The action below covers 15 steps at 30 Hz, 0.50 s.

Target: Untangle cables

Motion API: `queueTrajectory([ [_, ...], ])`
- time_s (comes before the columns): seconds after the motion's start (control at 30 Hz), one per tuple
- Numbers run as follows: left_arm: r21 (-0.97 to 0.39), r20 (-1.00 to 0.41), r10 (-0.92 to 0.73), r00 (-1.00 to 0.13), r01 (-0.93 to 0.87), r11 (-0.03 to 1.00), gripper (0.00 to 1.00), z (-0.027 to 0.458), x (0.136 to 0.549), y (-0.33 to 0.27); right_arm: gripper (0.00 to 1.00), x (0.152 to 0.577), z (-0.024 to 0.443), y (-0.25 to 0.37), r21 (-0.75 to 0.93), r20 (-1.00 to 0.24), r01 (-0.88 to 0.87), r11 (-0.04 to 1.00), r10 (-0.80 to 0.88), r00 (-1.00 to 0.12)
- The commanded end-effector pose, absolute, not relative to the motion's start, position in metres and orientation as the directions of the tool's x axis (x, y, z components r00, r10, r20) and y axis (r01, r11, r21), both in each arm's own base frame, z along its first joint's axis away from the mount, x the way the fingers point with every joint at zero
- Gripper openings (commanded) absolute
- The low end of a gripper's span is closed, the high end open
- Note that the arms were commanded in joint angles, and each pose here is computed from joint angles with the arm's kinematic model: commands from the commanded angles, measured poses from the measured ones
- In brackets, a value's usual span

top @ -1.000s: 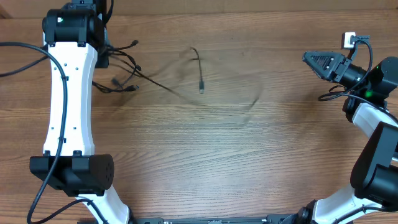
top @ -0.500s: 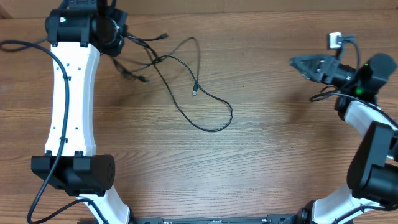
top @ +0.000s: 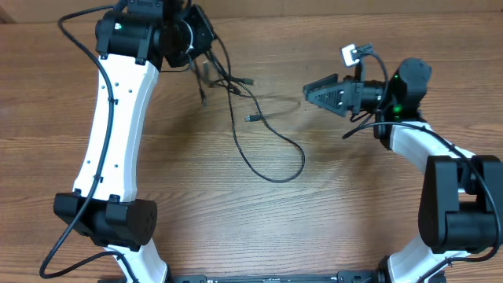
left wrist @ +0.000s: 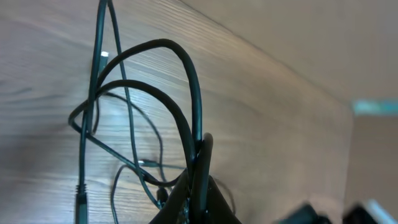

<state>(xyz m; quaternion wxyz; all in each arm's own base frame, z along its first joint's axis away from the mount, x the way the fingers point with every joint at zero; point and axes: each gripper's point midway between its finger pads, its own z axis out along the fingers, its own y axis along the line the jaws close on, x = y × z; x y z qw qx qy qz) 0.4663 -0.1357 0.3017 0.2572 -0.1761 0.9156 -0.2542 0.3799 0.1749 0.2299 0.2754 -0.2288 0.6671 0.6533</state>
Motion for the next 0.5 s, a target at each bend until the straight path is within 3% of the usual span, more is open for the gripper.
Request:
queueTrajectory([
  [0.0,-0.564,-0.485,-0.286,-0.826,0.045,0.825,0.04,0.334,0.453,-0.153,0.86,0.374,0.239,0.19,0.707,-0.707,-0.707,0.028,0.041,-0.706],
  [0.13,-0.527,-0.539,-0.126,-0.833,0.217,0.822,0.04,0.335,0.443,-0.165,0.85,0.371,0.24,0.201,0.702,-0.712,-0.712,0.018,0.033,-0.702],
  [0.47,-0.482,-0.527,-0.047,-0.848,0.253,0.839,0.04,0.322,0.43,-0.182,0.72,0.368,0.241,0.225,0.703,-0.711,-0.712,0.013,0.036,-0.702],
])
